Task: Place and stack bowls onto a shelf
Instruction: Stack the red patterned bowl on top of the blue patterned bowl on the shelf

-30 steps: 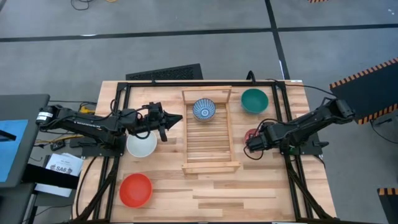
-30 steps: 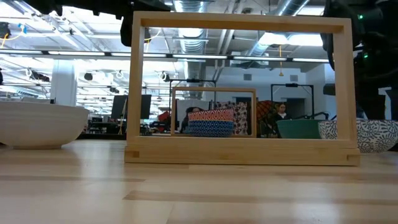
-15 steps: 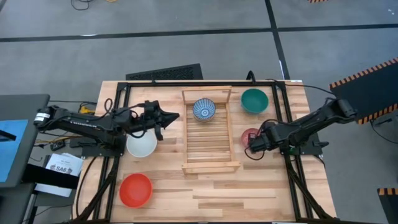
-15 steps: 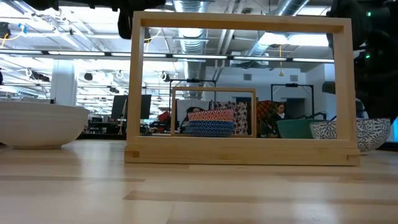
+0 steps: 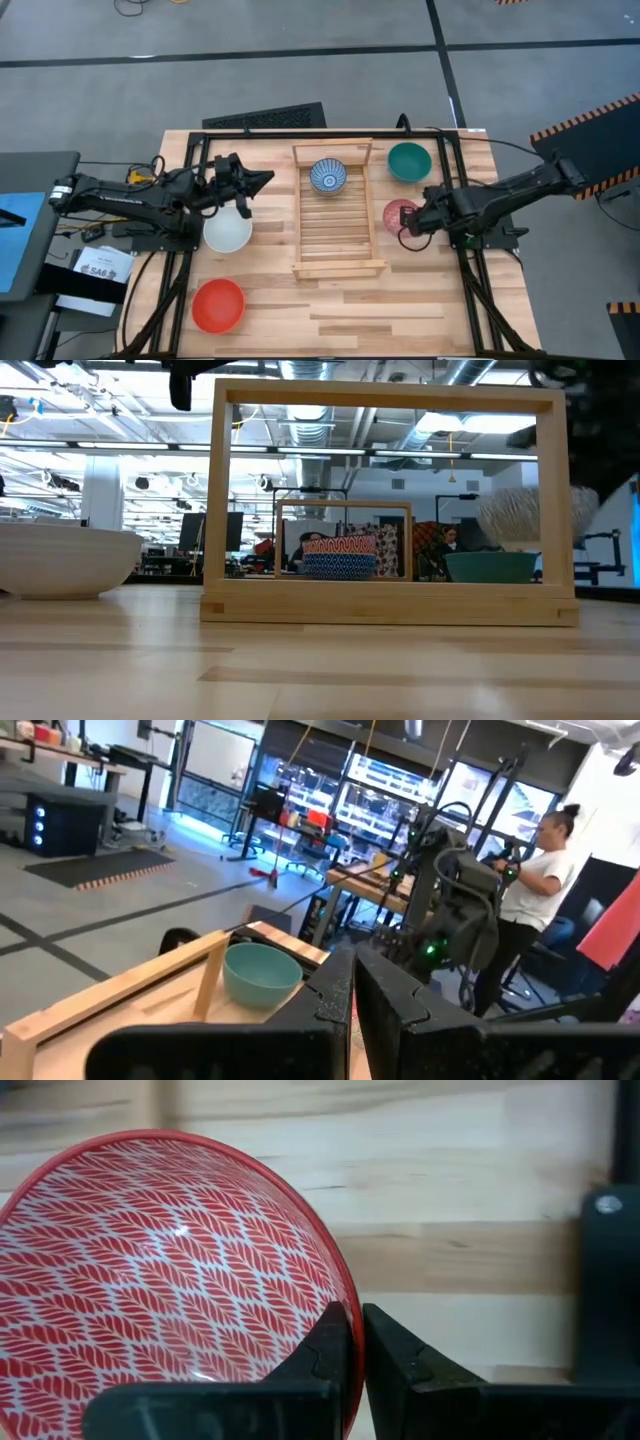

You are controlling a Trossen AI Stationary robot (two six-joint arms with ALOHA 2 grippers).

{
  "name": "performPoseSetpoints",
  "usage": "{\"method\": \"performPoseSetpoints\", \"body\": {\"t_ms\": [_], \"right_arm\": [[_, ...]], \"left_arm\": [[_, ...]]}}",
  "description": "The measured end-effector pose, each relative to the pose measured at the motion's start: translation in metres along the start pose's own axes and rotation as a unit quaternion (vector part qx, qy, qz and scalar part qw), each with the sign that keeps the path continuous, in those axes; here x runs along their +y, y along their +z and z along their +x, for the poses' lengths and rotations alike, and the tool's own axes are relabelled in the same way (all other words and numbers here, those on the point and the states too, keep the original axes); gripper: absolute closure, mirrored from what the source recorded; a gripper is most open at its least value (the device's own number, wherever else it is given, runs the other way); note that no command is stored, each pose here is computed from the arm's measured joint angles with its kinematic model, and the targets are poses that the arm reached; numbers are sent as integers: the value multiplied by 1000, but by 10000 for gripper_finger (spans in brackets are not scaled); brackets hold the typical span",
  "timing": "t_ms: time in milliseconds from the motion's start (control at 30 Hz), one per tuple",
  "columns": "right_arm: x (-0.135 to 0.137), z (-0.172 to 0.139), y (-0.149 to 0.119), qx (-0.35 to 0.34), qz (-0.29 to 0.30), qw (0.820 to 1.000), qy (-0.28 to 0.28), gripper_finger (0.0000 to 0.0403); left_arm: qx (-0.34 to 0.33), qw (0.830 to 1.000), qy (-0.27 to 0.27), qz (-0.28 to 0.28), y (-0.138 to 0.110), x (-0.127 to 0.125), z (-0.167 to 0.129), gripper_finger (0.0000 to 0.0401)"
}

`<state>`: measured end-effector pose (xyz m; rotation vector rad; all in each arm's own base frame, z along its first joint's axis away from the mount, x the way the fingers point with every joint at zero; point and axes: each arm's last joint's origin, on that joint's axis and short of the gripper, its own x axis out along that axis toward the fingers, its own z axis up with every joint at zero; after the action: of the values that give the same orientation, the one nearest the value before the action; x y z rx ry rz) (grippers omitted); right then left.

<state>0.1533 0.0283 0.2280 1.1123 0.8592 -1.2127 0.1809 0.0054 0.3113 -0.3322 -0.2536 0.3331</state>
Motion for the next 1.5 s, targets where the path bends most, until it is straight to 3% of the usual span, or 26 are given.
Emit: {"method": "performPoseSetpoints", "body": {"t_ms": [200,500,733,900,1200,1500], "right_arm": [[22,-9,14,13,-46,997,62,364],[93,-14,51,-4,-126,980,154,364],[152,-19,98,-51,-188,968,155,364],[178,3,126,-59,-187,973,125,364],[200,49,143,-34,-173,980,93,363],[203,61,148,-34,-154,984,88,363]], "left_arm": [[1,1000,17,3,-2,1,1,401],[1,1000,24,2,-2,1,1,401],[-1,1000,31,2,-2,2,1,401],[0,999,32,3,-2,2,1,401],[0,999,32,3,-2,2,1,401],[2,999,33,4,-3,2,1,401]]}}
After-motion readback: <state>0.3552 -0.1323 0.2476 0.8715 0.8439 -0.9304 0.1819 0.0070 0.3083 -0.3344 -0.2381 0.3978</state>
